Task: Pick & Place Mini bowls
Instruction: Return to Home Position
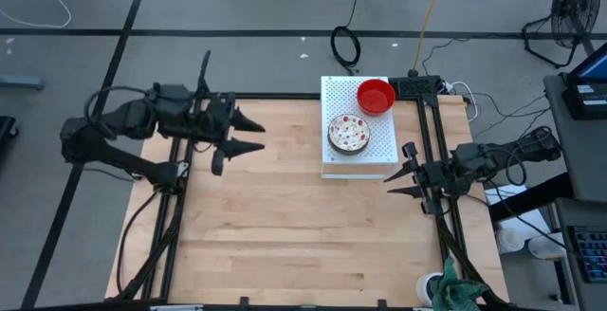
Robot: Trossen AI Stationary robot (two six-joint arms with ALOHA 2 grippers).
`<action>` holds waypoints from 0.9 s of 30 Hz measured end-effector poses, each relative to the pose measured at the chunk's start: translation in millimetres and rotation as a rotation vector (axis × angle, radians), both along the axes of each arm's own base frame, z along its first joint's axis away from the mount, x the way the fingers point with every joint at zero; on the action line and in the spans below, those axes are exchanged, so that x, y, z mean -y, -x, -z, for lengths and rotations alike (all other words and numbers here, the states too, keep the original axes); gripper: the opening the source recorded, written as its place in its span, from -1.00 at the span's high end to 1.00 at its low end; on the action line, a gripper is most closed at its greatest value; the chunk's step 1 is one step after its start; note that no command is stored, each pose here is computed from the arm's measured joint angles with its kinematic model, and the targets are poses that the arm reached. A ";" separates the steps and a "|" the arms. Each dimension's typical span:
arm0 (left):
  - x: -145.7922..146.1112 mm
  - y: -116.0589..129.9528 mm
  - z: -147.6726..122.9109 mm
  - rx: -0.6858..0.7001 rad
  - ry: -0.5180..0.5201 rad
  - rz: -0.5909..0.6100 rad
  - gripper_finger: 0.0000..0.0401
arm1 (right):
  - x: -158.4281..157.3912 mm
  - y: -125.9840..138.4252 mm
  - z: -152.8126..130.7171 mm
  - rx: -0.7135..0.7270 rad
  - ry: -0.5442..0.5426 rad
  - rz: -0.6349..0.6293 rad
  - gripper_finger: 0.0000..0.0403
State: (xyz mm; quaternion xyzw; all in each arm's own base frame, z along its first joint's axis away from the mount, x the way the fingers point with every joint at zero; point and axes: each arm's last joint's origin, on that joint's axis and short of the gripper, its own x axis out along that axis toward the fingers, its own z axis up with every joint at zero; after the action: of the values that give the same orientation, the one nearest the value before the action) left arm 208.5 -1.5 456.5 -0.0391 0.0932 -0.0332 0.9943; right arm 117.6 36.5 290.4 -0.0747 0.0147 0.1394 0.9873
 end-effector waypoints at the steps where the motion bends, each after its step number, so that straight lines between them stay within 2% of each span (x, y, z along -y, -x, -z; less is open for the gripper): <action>1: 0.6 3.6 6.3 0.006 0.005 0.002 0.04 | 0.0 0.0 0.0 0.000 0.000 0.000 0.48; 13: 2.1 50.3 75.3 0.126 0.062 -0.003 0.04 | 0.1 0.0 0.0 0.000 0.000 0.002 0.48; 21: -1.2 86.6 105.9 0.186 0.105 -0.106 0.04 | 0.1 0.0 0.0 0.000 0.000 0.002 0.48; 27: -1.9 102.9 126.8 0.273 0.078 -0.120 0.04 | 0.1 0.0 0.0 0.000 0.000 0.002 0.48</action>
State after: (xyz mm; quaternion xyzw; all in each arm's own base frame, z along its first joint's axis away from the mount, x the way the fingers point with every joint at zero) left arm 105.6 0.4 329.7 -0.0784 -0.0469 0.0178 0.9957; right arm 117.6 36.4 290.4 -0.0747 0.0148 0.1384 0.9874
